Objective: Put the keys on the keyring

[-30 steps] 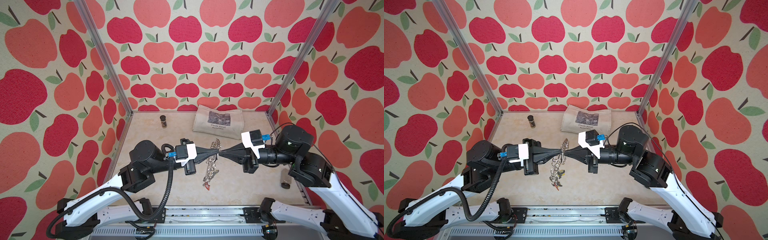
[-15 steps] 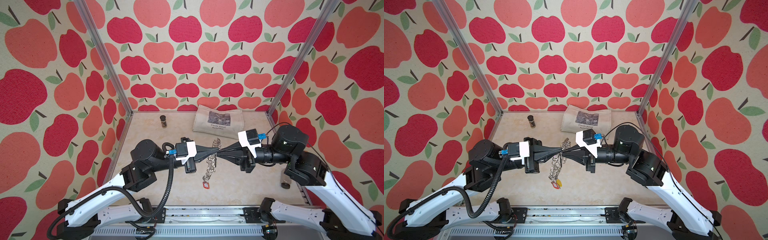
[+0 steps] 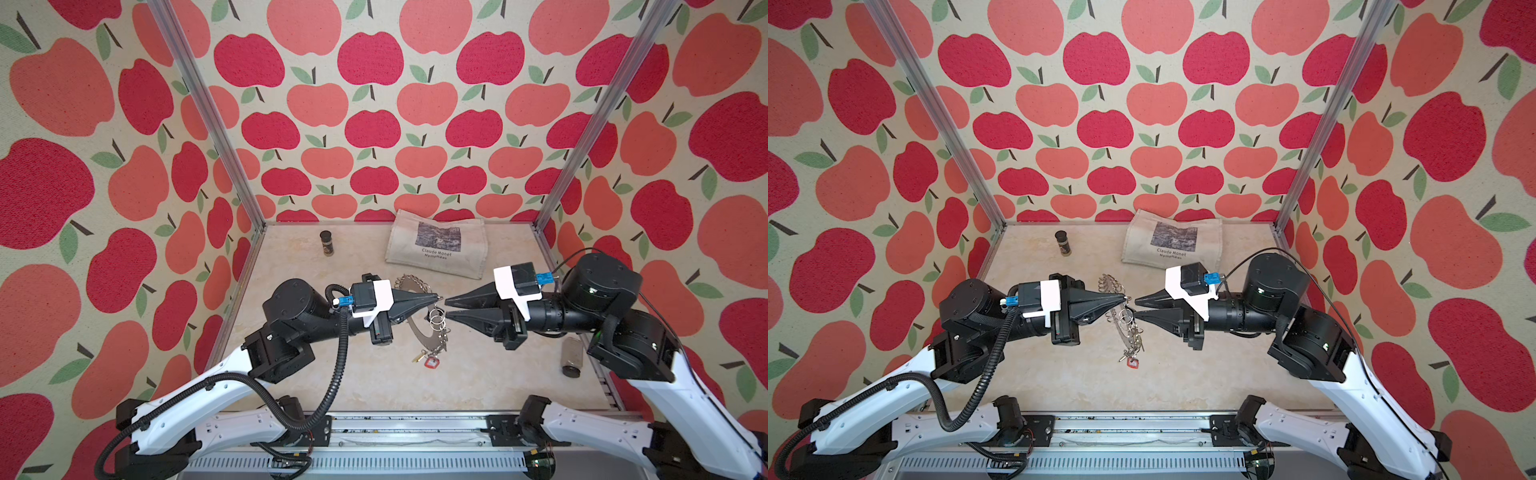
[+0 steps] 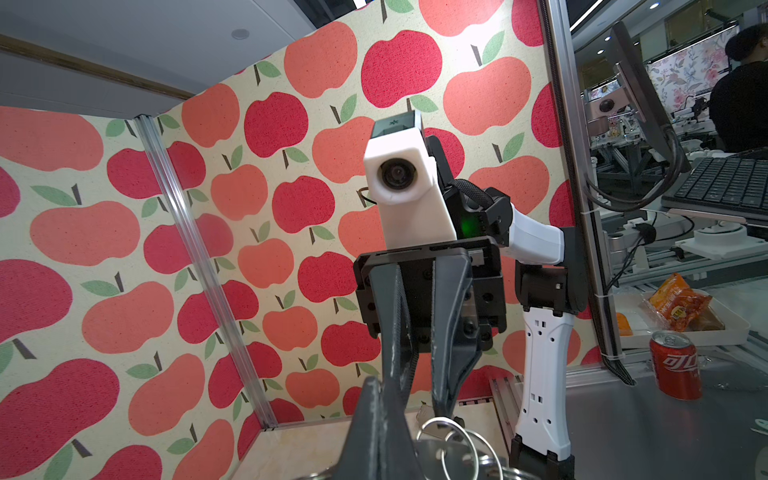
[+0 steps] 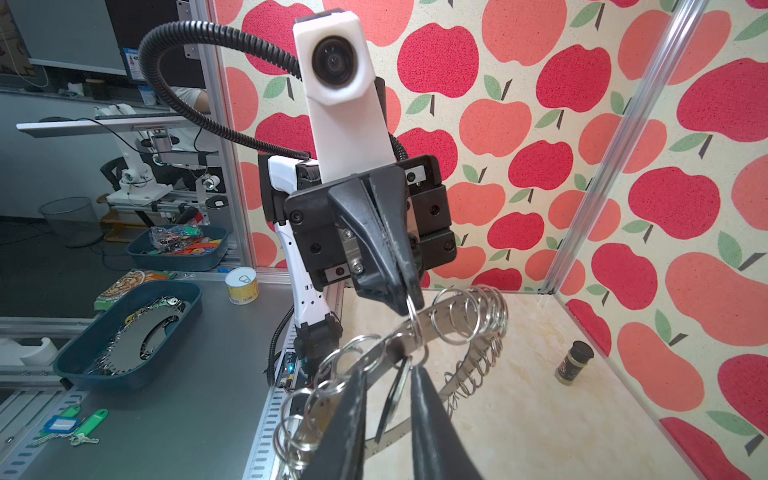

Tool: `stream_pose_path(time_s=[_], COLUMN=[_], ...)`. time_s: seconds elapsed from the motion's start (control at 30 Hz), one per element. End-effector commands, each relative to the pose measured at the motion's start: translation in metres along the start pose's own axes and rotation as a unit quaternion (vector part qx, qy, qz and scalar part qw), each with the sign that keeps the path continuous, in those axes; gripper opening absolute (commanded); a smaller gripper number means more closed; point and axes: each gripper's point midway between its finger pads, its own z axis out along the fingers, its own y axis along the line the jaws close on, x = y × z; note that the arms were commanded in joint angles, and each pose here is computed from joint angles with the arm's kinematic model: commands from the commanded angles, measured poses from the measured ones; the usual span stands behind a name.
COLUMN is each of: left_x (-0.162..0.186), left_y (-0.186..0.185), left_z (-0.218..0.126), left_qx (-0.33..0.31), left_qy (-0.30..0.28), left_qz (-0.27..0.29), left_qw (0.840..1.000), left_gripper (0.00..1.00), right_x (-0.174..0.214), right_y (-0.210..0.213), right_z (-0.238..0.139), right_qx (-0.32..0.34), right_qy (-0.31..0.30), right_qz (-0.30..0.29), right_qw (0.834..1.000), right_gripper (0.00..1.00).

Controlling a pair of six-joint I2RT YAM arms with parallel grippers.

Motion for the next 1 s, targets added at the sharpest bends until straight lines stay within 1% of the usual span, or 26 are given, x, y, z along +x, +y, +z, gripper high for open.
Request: stream_pose_path(time_s=[0.0, 0.37, 0.63, 0.87, 0.97], left_x=[-0.0225, -0.0204, -0.0233, -0.0232, -0.023], left_y=[0.0008, -0.0009, -0.0012, -0.0023, -0.0022], left_z=[-0.0049, -0.0047, -0.0057, -0.0053, -0.0053], left_qx=[0.0, 0.004, 0.005, 0.008, 0.008], left_qy=[-0.039, -0.037, -0.042, -0.042, -0.042], left_qz=[0.007, 0.004, 0.005, 0.005, 0.005], left_qw=[0.999, 0.999, 0.999, 0.999, 0.999], left_gripper=[0.0, 0.0, 0.0, 0.0, 0.0], right_x=[-0.0112, -0.0178, -0.0178, -0.0191, -0.0182], right_y=[-0.0005, -0.0017, -0.0018, -0.0016, -0.0024], right_z=[0.0014, 0.0024, 0.0053, 0.0065, 0.0073], right_qx=[-0.007, -0.01, -0.017, -0.021, -0.021], right_qy=[-0.018, -0.033, -0.034, -0.04, -0.038], right_qz=[-0.01, -0.012, -0.005, -0.003, -0.002], right_qw=[1.0, 0.999, 0.999, 0.999, 0.999], right_gripper=[0.21, 0.19, 0.14, 0.12, 0.09])
